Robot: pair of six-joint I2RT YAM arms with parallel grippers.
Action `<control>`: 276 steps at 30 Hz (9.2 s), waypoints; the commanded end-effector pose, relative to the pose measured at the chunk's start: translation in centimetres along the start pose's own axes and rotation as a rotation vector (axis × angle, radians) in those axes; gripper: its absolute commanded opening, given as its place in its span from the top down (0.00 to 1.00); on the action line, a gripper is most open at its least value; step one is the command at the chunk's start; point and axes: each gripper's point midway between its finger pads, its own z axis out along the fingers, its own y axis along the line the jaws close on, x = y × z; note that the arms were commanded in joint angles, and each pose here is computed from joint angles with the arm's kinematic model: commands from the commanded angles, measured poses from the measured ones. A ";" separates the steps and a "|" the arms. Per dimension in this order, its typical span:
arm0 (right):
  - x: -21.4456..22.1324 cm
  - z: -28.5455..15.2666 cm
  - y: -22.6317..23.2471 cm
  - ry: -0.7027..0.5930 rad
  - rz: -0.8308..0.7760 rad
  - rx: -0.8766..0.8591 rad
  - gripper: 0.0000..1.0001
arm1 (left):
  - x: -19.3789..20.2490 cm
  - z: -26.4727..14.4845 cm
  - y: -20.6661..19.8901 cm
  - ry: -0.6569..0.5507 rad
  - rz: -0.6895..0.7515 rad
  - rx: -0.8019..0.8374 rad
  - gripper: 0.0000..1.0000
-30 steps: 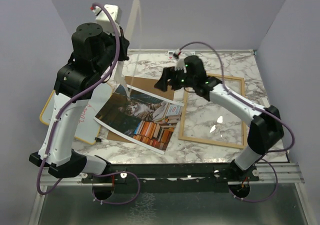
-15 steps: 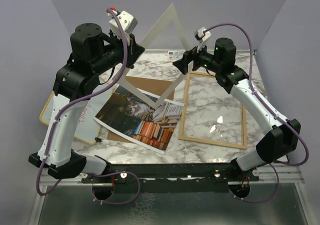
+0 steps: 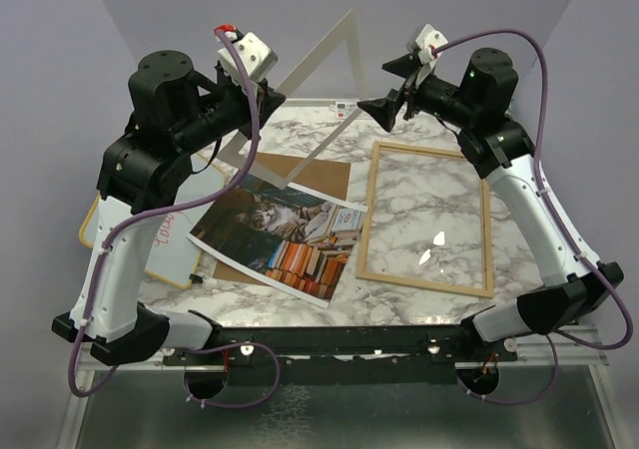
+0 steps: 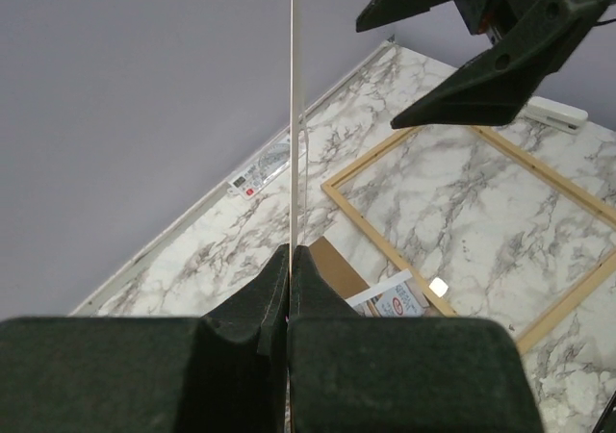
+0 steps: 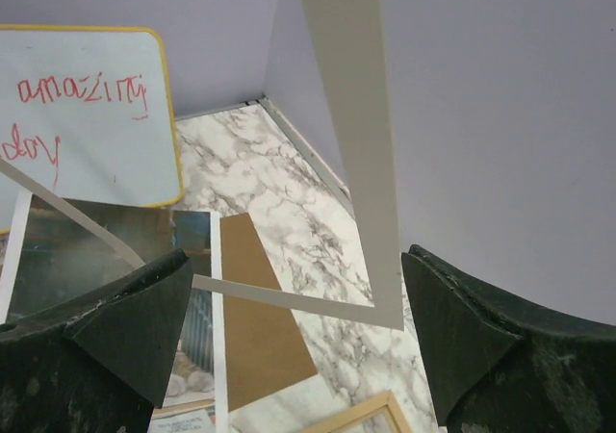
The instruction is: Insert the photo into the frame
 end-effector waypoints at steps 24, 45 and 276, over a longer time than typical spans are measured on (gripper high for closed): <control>1.7 0.0 3.0 0.045 -0.032 -0.457 0.52 | -1.6 -2.7 -0.7 -0.082 0.180 0.021 1.00; 8.0 -1.4 3.1 0.271 0.603 -0.201 1.00 | 4.0 5.2 -0.7 0.028 -0.170 0.049 0.79; 47.1 -16.9 -20.0 0.749 0.997 1.141 0.67 | 39.2 16.4 -3.5 0.701 -0.833 -0.163 0.23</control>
